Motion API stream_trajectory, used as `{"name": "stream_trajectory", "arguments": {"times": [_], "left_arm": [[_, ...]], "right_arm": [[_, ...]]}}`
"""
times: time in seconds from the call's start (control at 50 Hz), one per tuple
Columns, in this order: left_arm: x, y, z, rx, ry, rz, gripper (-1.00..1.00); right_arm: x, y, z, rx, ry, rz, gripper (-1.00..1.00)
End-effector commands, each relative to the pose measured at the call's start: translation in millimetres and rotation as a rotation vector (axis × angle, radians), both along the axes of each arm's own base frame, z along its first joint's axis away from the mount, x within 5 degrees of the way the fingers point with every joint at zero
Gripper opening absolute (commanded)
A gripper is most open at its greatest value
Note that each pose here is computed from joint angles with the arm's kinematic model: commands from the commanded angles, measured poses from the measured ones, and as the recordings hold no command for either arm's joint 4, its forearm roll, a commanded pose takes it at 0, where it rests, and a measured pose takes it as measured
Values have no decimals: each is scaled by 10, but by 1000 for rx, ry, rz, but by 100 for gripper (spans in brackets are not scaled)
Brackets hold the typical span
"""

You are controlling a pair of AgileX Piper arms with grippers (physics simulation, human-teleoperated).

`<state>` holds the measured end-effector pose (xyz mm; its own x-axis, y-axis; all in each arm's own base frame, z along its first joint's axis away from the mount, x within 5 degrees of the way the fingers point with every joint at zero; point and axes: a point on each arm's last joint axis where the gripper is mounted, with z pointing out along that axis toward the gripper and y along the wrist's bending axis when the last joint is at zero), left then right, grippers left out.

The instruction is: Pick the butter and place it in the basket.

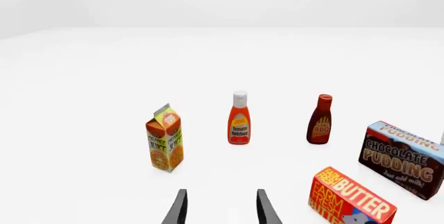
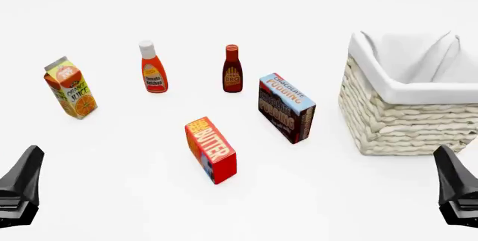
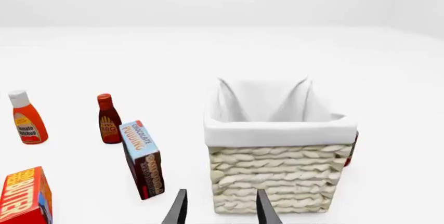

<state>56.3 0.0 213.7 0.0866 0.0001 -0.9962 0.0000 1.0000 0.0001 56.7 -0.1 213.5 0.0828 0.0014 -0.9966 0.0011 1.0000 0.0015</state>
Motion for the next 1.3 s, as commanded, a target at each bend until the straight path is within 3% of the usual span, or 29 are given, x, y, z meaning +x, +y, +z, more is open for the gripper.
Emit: {"name": "stream_trajectory", "arguments": {"times": [0.02, 0.28, 0.3, 0.32, 0.34, 0.36, 0.6, 0.76, 0.98, 1.3], "left_arm": [[3, 0, 7, 0, 1, 0, 100], [3, 0, 7, 0, 1, 0, 100], [3, 0, 7, 0, 1, 0, 100], [3, 0, 7, 0, 1, 0, 100], [3, 0, 7, 0, 1, 0, 100], [3, 0, 7, 0, 1, 0, 100], [3, 0, 7, 0, 1, 0, 100], [3, 0, 7, 0, 1, 0, 100], [3, 0, 7, 0, 1, 0, 100], [3, 0, 7, 0, 1, 0, 100]], "right_arm": [[17, 4, 2, 3, 11, 6, 100], [23, 38, 2, 17, 14, 65, 100], [-88, -33, 679, 42, -3, -65, 100], [150, 91, 1024, 77, -28, 133, 100], [158, 92, 1026, 77, -28, 133, 100], [324, 49, 1151, 84, 3, 62, 100], [344, 119, 1642, 58, 5, 135, 100], [401, 188, 1765, 21, 45, 193, 100], [758, 439, 1774, -9, 228, 318, 100], [1062, 770, 1860, 17, 371, 428, 100]]}}
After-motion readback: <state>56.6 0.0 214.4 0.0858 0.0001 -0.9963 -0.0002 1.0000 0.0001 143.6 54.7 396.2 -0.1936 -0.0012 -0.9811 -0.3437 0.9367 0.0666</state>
